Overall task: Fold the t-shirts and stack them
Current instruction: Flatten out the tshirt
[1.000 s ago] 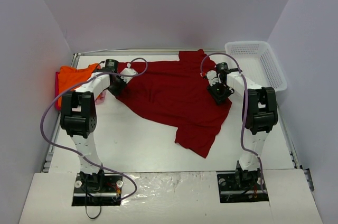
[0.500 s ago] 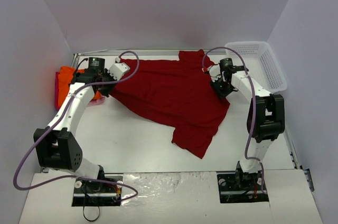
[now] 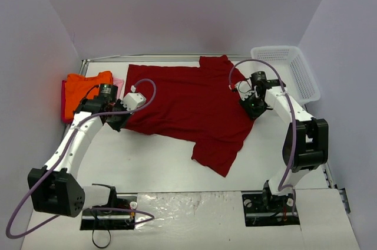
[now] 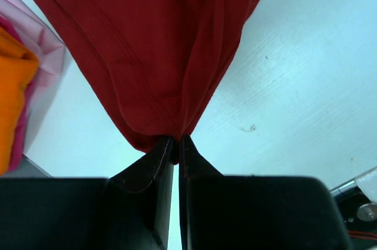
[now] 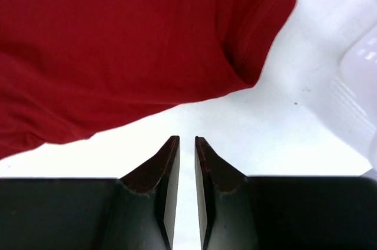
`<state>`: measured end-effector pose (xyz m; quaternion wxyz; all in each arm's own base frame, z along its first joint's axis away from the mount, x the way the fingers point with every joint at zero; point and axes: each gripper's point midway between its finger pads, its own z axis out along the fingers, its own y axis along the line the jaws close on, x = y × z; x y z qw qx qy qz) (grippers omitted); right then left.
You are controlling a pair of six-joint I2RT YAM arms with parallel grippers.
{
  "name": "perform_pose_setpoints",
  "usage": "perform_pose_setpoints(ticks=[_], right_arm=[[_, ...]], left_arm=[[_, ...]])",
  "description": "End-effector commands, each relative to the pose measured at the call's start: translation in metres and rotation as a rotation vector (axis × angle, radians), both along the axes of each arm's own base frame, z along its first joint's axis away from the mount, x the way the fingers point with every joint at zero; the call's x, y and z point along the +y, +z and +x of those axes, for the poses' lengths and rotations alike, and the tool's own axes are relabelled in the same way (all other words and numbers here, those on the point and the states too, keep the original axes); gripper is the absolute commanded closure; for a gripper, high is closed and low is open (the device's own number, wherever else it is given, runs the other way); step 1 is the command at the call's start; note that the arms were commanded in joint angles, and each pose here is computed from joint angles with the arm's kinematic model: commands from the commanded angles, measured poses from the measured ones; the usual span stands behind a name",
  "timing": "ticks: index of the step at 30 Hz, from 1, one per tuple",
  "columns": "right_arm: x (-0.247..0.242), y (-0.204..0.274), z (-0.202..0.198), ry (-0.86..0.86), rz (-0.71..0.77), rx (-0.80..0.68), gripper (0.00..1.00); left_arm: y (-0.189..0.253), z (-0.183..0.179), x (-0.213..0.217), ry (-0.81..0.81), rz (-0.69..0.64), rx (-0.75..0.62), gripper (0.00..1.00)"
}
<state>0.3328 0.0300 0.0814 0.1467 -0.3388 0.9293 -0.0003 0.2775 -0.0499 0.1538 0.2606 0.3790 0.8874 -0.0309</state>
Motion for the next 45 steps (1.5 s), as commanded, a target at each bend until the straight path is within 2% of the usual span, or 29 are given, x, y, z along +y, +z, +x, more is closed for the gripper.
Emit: perform_pose_setpoints(ticks=[1,7,21,30,38,43,45], right_arm=[[0.000,0.008,-0.028,0.049,0.022,0.064,0.86],[0.007,-0.001,-0.056,0.128,0.067,0.165,0.74],[-0.001,-0.024,-0.086,0.182,0.038,0.299,0.73],[0.029,-0.020,-0.102,0.292,0.186,0.377,0.70],[0.049,-0.032,-0.111,0.369,0.176,0.443,0.68],[0.048,-0.043,-0.099,0.357,0.149,0.435,0.60],[0.046,-0.046,-0.093,0.351,0.136,0.418,0.59]], left_arm=[[-0.009,-0.021,0.004,-0.022,0.020,0.070,0.98],[-0.036,-0.030,0.017,-0.008,0.092,0.126,0.98],[-0.093,-0.026,0.029,0.070,0.161,0.207,0.98],[-0.092,-0.017,0.029,0.101,0.157,0.172,0.98],[-0.091,-0.011,0.026,0.109,0.141,0.159,0.98],[-0.091,-0.010,0.027,0.120,0.147,0.163,0.98],[-0.090,-0.011,0.028,0.121,0.148,0.160,0.98]])
